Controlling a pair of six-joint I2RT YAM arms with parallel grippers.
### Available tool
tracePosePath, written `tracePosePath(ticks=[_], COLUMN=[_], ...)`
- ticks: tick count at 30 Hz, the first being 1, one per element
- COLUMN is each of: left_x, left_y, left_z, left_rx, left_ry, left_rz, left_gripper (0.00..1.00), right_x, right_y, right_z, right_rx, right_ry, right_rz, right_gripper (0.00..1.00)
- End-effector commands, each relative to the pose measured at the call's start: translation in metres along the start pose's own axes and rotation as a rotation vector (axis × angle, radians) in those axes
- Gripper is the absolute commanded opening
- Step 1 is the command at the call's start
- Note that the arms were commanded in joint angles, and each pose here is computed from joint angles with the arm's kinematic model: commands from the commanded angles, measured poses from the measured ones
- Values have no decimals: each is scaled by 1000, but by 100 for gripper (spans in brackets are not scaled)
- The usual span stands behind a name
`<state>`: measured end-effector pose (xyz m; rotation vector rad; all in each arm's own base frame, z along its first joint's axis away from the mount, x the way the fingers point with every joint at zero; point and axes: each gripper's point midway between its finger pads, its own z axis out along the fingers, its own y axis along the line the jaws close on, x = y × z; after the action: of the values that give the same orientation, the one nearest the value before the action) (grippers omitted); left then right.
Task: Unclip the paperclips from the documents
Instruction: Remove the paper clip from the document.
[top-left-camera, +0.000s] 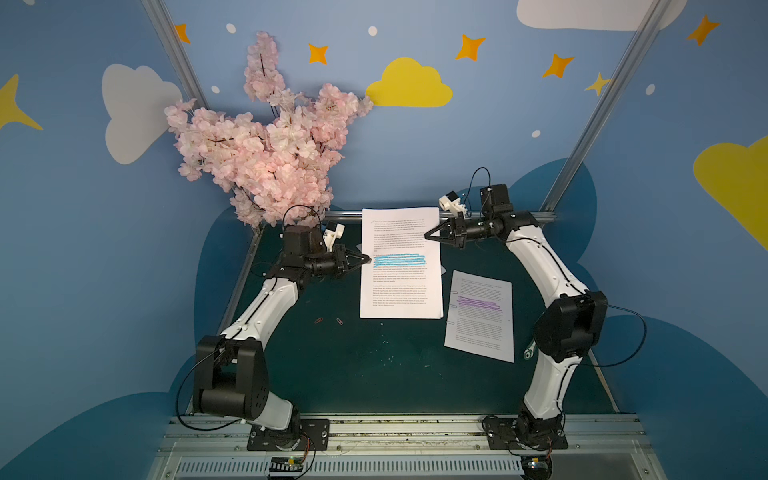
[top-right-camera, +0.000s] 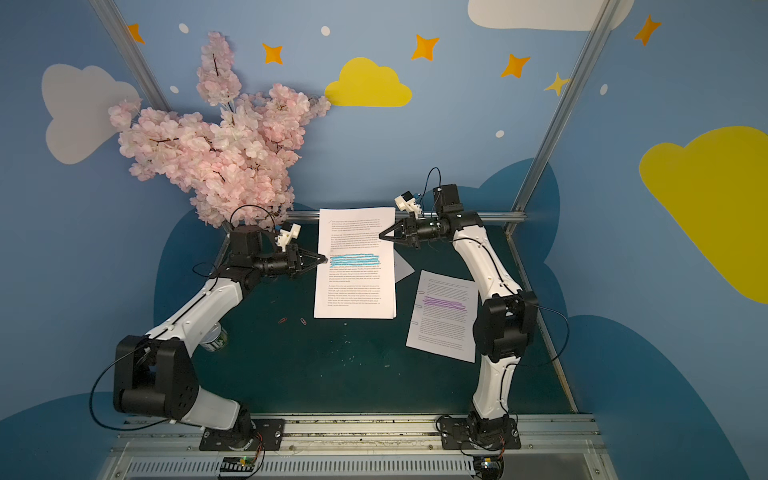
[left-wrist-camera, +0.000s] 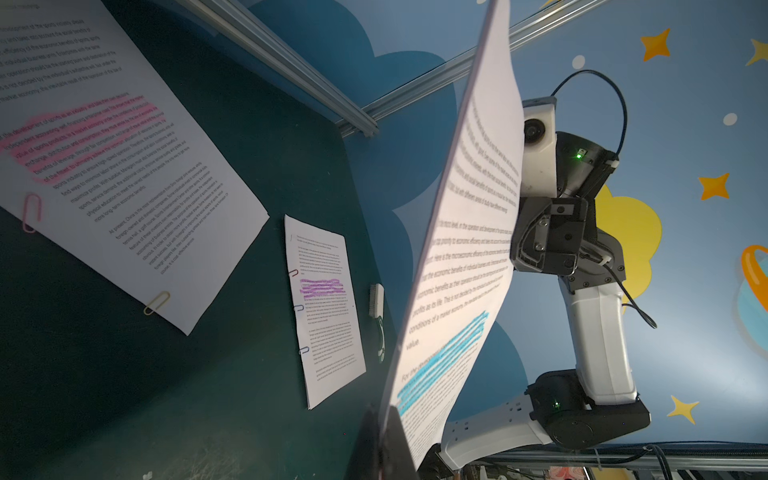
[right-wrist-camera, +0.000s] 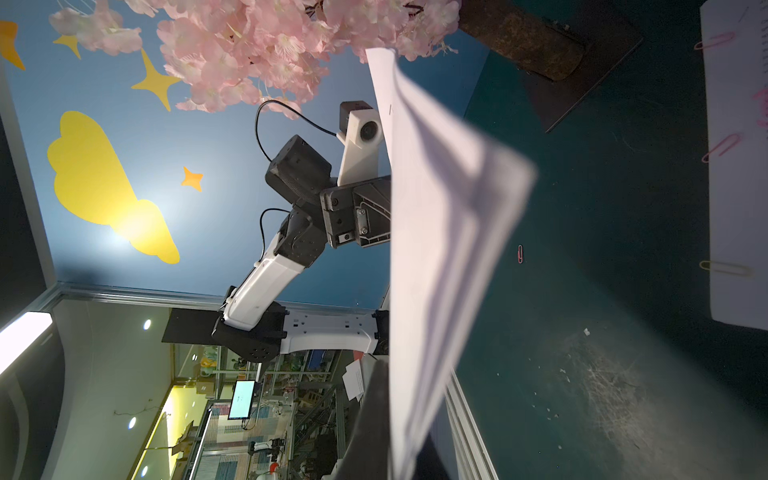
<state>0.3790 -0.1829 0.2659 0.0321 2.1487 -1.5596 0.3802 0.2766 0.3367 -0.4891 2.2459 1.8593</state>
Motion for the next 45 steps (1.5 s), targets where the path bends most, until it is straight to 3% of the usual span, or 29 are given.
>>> tracePosePath(ticks=[1,45], left_x=[3,24], left_y=[10,19], left_z=[-7,-8], left_rx=[-47,-51], left_ry=[-4,49], left_rz=[-27,-42], left_gripper=[4,4], right_x=[-7,-11], right_y=[27,47], right_z=[-26,-51], right_rx=[3,-17], right_ry=[-65,-119], right_rz=[-94,-139], right_gripper=[0,0])
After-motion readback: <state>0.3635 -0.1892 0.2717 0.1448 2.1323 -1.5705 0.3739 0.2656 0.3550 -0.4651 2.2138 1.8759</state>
